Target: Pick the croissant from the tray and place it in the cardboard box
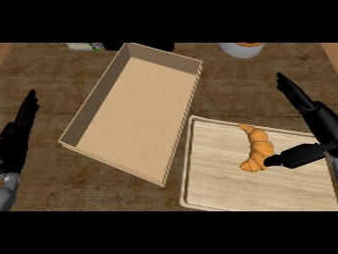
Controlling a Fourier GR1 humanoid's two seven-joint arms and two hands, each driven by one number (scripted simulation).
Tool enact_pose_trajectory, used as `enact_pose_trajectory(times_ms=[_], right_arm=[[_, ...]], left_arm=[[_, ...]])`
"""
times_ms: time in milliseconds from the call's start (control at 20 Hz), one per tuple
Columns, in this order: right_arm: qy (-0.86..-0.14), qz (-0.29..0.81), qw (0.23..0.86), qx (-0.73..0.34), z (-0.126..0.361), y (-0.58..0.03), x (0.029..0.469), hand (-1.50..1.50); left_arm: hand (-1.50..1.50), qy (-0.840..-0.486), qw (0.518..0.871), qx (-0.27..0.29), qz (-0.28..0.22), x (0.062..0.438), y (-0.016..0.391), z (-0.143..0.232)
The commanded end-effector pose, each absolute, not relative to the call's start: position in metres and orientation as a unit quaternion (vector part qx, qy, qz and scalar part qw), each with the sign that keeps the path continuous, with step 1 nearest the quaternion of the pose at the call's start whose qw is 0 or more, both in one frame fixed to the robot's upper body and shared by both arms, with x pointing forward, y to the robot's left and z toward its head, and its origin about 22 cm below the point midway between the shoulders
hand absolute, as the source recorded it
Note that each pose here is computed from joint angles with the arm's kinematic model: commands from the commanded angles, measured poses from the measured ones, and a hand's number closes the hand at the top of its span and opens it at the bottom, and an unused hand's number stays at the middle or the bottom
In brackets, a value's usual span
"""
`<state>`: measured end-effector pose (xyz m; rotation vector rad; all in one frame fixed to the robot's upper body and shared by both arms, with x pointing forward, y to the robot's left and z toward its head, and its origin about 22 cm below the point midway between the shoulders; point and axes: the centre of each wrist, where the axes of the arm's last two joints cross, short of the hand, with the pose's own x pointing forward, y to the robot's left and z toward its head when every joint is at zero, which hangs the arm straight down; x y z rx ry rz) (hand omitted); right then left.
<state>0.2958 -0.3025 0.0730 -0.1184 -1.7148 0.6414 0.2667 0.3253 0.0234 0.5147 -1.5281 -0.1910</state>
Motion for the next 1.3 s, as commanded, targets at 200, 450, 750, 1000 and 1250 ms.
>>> enact_pose_trajectory(times_ms=[200,450,750,1000,1250], right_arm=[[-0.785,0.204,0.583,0.046,-0.022,-0.373,0.24,-1.5],[-0.781,0.313,0.54,-0.003,-0.006,-0.403,0.275,-1.5],[-0.691,0.485,0.527,-0.095,0.053,-0.418,0.303,-1.5],[-0.616,0.575,0.53,-0.093,0.064,-0.378,0.326,-1.5],[-0.548,0.636,0.535,-0.092,0.082,-0.36,0.338,-1.5]], left_arm=[[0.0,-0.626,0.72,0.285,-0.093,0.259,0.359,0.02],[0.0,-0.623,0.72,0.29,-0.1,0.267,0.365,0.027],[0.0,-0.625,0.719,0.288,-0.101,0.268,0.346,0.013],[0.0,-0.621,0.719,0.296,-0.099,0.267,0.35,0.023],[0.0,-0.623,0.72,0.287,-0.105,0.27,0.347,0.017]])
